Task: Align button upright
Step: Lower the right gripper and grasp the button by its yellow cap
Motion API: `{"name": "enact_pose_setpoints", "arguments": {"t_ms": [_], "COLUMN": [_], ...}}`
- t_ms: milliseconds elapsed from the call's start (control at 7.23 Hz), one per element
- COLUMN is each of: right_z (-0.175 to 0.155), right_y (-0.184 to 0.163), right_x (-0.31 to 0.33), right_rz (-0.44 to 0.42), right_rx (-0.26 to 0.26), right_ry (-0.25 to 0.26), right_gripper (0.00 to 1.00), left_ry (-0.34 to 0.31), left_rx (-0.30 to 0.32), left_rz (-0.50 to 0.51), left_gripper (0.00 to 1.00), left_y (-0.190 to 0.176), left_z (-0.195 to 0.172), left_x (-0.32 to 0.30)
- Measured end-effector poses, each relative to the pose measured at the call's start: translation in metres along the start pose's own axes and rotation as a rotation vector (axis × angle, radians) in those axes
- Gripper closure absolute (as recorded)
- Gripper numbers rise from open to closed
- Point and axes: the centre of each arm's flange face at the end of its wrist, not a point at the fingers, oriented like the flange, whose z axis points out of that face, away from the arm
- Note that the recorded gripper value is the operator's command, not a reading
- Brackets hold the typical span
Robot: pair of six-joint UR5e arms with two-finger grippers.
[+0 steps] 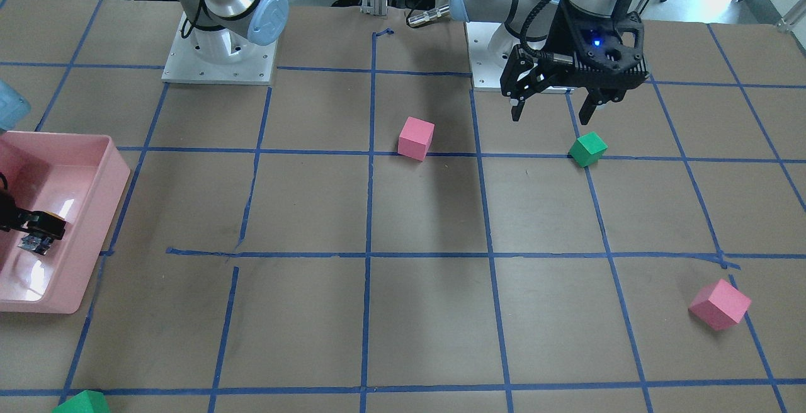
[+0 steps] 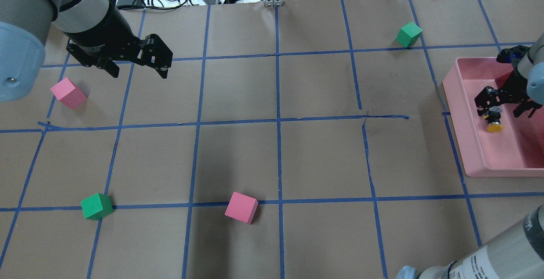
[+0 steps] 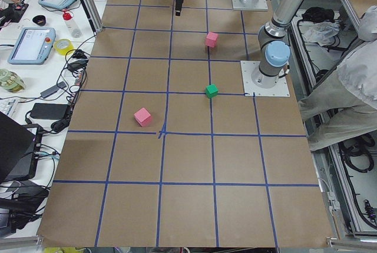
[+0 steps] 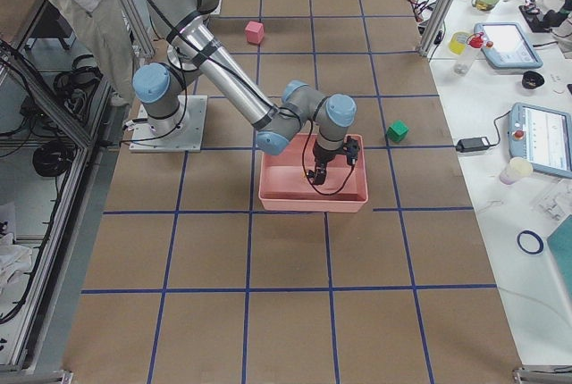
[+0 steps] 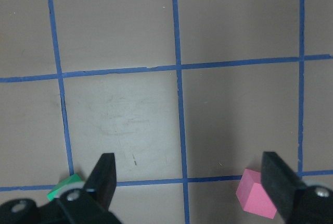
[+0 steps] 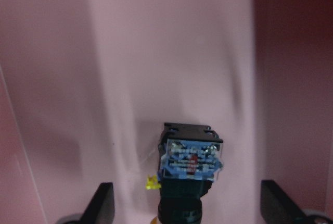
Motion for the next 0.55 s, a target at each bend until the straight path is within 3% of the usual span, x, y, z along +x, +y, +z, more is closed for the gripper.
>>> {"name": "enact_pose_setpoints", "arguments": {"t_ms": [277,415,553], "right_z": [0.0061,0.0095,0.0111], "right_y": [0.0001,0.0009,0.0015], "right_x": [0.0002,-0.0003,-0.0007], "right_rz": [-0.001,-0.001,-0.001], "right_rx": [-0.008,-0.014,-0.018], "right_ry": [-0.005,-0.010,-0.012], "right_gripper": [0.50,0.83,1.00], "left_ry": [0.000,0.000,0.000], "left_rx": [0.000,0.000,0.000], "left_rz": [0.000,0.000,0.000], "left_gripper": [0.00,0.00,0.00], "left_y": [0.0000,-0.0001,-0.0001], "left_z": [0.0000,0.0000,0.0000], "left_x": [-0.0001,-0.0002,-0.0002]}}
